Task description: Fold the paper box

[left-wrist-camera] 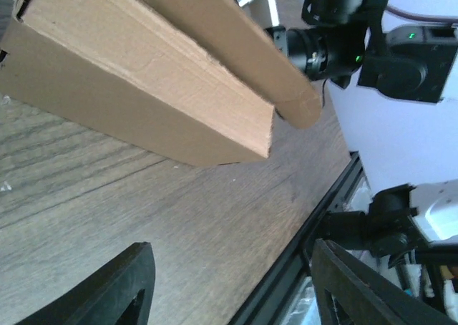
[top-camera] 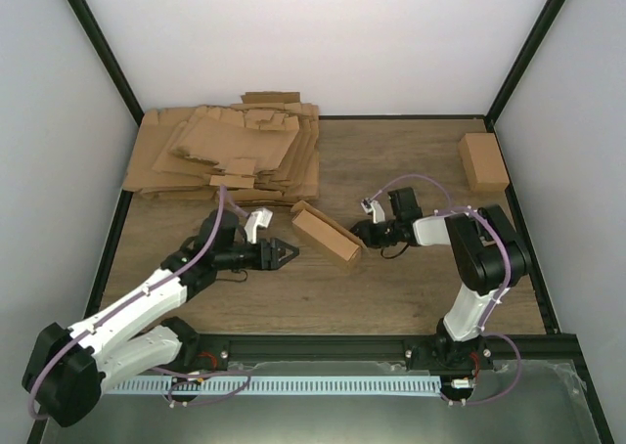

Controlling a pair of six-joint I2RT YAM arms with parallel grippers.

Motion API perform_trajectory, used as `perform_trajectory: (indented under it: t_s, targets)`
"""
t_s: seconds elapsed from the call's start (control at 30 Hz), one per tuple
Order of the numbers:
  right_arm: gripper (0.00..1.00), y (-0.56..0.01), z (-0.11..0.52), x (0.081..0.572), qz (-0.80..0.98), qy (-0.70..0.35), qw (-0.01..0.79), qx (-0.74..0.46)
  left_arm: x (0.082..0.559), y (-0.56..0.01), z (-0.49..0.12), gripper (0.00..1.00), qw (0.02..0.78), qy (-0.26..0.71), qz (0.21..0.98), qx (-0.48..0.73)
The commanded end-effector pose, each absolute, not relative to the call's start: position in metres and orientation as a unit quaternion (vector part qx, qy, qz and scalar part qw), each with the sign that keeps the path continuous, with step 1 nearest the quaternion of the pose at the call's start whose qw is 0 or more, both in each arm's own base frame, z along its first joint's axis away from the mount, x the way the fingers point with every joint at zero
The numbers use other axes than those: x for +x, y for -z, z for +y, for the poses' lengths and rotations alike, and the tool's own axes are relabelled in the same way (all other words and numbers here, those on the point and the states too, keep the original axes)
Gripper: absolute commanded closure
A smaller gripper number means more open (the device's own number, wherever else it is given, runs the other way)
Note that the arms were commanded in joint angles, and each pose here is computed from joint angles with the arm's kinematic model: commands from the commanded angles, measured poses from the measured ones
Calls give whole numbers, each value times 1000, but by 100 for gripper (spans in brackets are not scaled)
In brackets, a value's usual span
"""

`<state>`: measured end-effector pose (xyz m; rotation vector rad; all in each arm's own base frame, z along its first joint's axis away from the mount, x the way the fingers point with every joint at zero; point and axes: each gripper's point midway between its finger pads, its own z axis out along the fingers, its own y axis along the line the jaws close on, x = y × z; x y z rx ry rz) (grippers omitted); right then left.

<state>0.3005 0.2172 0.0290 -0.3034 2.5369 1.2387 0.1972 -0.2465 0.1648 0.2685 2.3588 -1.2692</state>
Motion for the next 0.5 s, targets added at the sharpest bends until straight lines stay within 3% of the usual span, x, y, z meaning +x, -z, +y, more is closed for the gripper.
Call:
perform_trajectory:
  t_s: [0.0,0.17,0.47]
  targets:
    - [67,-30,218,312,882,-430,158,-108,194,-149,-252,42,226,500,832,76]
    - [65,-36,218,317,882,-423,170,-115,203,-120,-258,61,225,491,839,60]
    - [62,-65,218,344,885,-397,208,-130,232,-118,-288,65,221,495,837,72]
